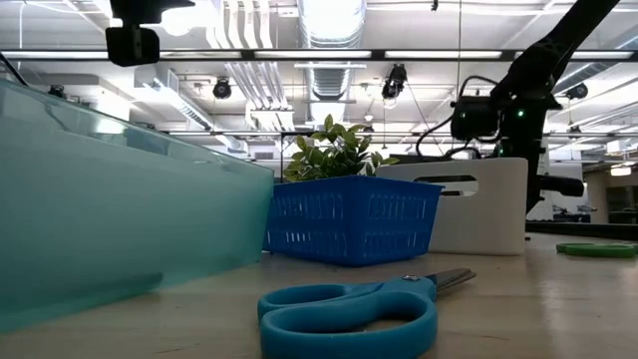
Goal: Pick & Place Paint Supplies
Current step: Put the black eyeshadow brush into the green bin
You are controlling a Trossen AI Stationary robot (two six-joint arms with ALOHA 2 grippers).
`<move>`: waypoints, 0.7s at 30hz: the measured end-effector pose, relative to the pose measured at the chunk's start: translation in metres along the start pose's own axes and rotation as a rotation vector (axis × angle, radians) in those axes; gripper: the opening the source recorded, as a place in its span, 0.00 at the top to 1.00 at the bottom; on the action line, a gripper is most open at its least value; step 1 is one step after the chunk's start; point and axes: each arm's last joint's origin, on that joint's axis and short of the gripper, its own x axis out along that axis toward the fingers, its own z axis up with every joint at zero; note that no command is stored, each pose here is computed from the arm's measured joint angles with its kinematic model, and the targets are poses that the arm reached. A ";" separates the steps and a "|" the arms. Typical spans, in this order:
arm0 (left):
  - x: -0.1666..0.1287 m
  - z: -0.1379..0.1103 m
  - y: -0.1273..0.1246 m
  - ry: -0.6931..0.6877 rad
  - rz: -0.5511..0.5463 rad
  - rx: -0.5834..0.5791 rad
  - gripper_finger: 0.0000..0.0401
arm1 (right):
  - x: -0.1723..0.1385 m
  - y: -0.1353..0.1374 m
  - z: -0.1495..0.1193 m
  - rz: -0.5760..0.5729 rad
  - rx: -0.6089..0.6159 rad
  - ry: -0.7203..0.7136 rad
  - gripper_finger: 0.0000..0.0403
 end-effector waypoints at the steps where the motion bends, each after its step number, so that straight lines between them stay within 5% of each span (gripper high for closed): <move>1: 0.000 0.000 0.000 0.000 0.000 0.000 0.75 | -0.005 0.000 0.000 0.018 0.001 -0.015 0.98; 9: 0.000 0.000 0.000 -0.001 -0.001 0.011 0.75 | -0.052 -0.009 -0.011 0.178 0.020 -0.076 0.98; 21: -0.001 0.007 -0.007 -0.098 -0.052 0.084 0.75 | -0.150 0.006 -0.060 0.992 -0.232 -0.188 0.98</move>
